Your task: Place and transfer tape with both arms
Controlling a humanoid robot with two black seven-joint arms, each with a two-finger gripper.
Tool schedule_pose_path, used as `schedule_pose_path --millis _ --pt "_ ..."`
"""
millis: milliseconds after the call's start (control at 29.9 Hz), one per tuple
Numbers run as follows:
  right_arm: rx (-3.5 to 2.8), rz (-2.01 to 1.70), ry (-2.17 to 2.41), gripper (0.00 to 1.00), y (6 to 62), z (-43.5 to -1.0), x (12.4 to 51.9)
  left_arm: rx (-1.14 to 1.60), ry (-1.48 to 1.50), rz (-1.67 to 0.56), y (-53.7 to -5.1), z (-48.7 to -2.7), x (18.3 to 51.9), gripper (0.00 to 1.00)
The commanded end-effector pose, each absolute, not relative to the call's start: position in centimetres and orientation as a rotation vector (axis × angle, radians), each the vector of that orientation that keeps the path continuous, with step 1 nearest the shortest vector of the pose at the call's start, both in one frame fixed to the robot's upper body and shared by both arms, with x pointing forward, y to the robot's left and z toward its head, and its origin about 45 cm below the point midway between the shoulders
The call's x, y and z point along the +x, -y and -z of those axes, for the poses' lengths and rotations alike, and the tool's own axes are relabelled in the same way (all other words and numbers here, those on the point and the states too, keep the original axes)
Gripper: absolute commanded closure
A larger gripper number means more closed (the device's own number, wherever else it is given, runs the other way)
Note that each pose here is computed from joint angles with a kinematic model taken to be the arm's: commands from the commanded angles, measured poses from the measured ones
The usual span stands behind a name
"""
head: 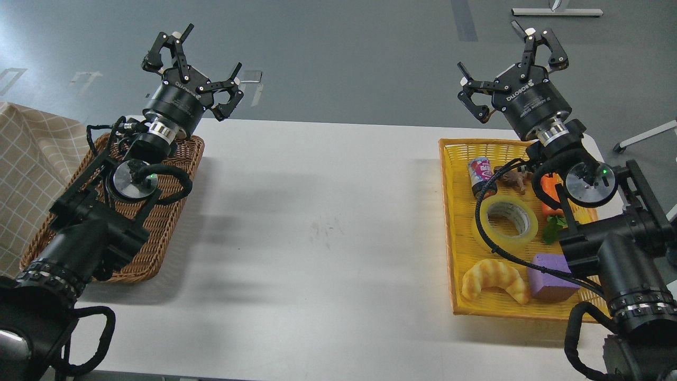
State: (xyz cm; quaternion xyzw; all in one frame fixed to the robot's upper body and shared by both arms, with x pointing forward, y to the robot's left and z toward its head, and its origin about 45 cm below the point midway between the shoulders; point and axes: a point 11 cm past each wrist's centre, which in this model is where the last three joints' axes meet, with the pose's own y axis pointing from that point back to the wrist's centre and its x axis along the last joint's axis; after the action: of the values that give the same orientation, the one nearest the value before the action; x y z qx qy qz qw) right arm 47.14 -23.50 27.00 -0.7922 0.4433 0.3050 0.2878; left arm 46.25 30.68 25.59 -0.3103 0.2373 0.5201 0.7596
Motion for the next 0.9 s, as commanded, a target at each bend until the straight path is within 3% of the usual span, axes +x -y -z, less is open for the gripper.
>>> schedule_pose_path --millis 0,869 --pt "-2.118 -0.817 -1.188 0.0 23.5 -26.8 47.1 -0.679 -0.514 -1.129 -30.6 -25.8 46.3 0.02" --pt "-2.235 -0.831 -1.166 0.0 20.9 -26.1 46.8 -0.679 -0.514 -1.129 -30.6 -25.8 46.2 0.02"
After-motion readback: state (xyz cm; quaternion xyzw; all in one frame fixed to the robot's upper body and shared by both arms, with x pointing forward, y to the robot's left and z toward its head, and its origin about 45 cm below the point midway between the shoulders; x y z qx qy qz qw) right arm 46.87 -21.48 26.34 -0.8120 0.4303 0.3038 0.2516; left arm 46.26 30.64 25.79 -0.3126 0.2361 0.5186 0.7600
